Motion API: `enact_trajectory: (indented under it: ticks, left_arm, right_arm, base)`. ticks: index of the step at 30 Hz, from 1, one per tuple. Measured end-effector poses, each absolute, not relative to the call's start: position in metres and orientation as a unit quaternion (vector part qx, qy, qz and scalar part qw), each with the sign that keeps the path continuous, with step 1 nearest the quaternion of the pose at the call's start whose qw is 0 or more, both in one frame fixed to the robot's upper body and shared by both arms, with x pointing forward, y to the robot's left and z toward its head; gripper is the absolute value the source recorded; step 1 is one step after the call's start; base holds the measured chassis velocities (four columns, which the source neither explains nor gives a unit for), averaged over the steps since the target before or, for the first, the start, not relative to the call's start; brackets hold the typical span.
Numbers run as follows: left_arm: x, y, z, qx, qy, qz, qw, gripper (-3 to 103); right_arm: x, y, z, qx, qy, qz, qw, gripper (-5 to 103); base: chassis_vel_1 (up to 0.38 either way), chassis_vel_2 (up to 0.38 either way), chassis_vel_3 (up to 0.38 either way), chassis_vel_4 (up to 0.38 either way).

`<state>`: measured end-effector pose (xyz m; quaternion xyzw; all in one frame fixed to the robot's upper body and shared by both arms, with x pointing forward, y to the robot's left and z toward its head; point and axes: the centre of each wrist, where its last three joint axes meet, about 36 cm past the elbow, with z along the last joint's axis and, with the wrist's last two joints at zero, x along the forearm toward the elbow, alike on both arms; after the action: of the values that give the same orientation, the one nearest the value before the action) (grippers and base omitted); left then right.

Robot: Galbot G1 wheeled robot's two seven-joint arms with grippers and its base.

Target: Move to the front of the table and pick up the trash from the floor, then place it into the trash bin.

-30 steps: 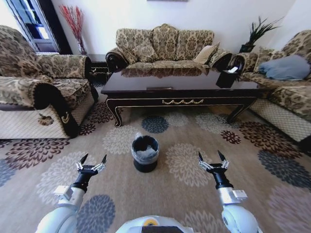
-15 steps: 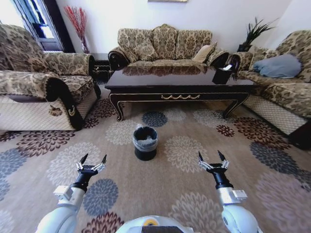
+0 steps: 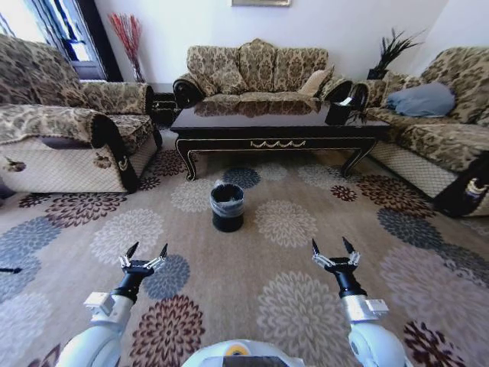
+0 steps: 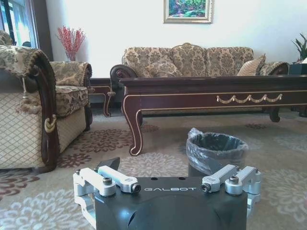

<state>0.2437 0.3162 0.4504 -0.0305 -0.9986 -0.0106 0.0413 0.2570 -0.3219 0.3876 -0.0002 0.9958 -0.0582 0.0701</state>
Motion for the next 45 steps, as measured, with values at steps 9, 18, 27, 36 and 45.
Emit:
enact_trajectory:
  ticks: [9,18,27,36,45]
  left_arm:
    - [0.2437,0.3162,0.4504,-0.030,-0.999,-0.011,0.041,100]
    - [0.2437,0.3162,0.4504,-0.030,-0.999,-0.011,0.041,100]
    - [0.2437,0.3162,0.4504,-0.030,-0.999,-0.011,0.041,100]
    - [0.2437,0.3162,0.4504,-0.030,-0.999,-0.011,0.041,100]
    - [0.2437,0.3162,0.4503,-0.030,-0.999,-0.010,0.041,100]
  right_arm:
    - [0.2570,-0.3219,0.3877,0.000,0.996,-0.058,0.070,100]
    - [0.2570,-0.3219,0.3877,0.000,0.996,-0.058,0.070,100]
    - [0.2570,-0.3219,0.3877,0.000,0.996,-0.058,0.070,100]
    - [0.2570,-0.3219,0.3876,0.000,0.996,-0.058,0.070,100]
    - [0.2567,-0.3219,0.3875,0.000,0.996,-0.058,0.070,100]
  base:
    - [0.241,-0.241,-0.239,0.237]
    - [0.286,-0.279,-0.270,0.286]
    - [0.231,-0.232,-0.238,0.225]
    - [0.280,-0.283,-0.298,0.289]
    - [0.232,-0.270,-0.233,0.260]
